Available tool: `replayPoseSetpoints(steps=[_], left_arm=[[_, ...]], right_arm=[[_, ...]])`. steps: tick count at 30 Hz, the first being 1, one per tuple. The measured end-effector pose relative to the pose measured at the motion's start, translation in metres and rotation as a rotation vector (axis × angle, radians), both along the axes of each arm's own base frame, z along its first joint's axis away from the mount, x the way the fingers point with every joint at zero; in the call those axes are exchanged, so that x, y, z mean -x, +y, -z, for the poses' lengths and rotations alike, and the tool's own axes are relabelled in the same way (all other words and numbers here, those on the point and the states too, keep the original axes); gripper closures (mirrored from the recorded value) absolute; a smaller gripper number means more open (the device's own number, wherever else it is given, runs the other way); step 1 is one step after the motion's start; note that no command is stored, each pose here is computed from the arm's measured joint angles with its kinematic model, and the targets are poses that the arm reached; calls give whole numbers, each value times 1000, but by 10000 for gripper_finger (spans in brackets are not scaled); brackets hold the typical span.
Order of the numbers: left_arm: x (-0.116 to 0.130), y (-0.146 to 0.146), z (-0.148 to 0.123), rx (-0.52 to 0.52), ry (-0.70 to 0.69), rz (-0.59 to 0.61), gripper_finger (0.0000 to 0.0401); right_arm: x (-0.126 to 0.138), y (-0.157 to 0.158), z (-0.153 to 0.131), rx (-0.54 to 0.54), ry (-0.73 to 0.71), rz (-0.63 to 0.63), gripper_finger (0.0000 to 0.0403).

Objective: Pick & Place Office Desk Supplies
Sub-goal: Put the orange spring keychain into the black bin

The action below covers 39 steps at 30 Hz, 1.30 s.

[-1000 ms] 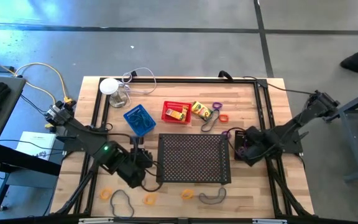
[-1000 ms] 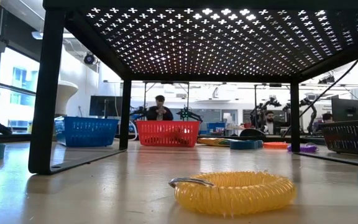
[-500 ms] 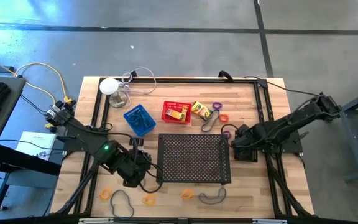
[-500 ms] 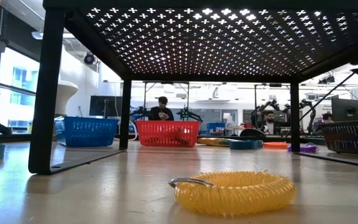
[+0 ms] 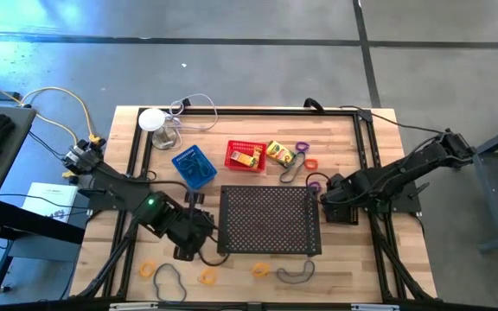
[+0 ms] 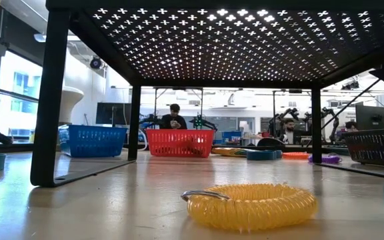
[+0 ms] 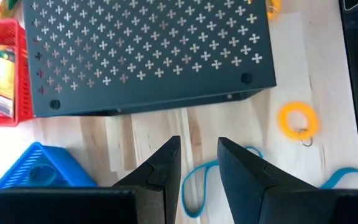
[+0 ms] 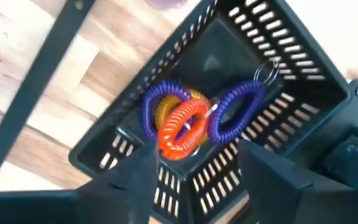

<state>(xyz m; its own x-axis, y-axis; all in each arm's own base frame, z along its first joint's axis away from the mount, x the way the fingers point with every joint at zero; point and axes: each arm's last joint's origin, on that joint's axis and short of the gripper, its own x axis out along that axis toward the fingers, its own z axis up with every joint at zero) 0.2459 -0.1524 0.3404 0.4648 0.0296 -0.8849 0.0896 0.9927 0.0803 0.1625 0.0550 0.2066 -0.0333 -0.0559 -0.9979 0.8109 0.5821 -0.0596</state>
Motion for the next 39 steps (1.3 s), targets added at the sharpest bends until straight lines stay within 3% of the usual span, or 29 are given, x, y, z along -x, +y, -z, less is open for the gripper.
replayPoseSetpoints(steps=[8, 14, 21, 24, 28, 35, 39], left_arm=[[4, -3, 1, 44, 35, -35, 303], [14, -18, 2, 147, 59, -130, 303], [27, -39, 0, 194, 25, -126, 303], [29, -42, 0, 188, 18, -109, 303], [28, -41, 0, 170, 5, -101, 303], [22, -33, 0, 162, 0, -115, 303], [20, -31, 0, 162, -1, -124, 303]], right_arm=[[1, 0, -1, -22, 5, -14, 170], [3, -5, -10, -103, 28, -79, 175], [4, -26, -63, 56, -75, -52, 175], [3, -44, -88, 102, -159, -61, 175], [1, -81, -105, 136, -225, 27, 176], [-2, -155, -84, 76, -244, 155, 176], [-13, -178, -65, 37, -307, 162, 174]])
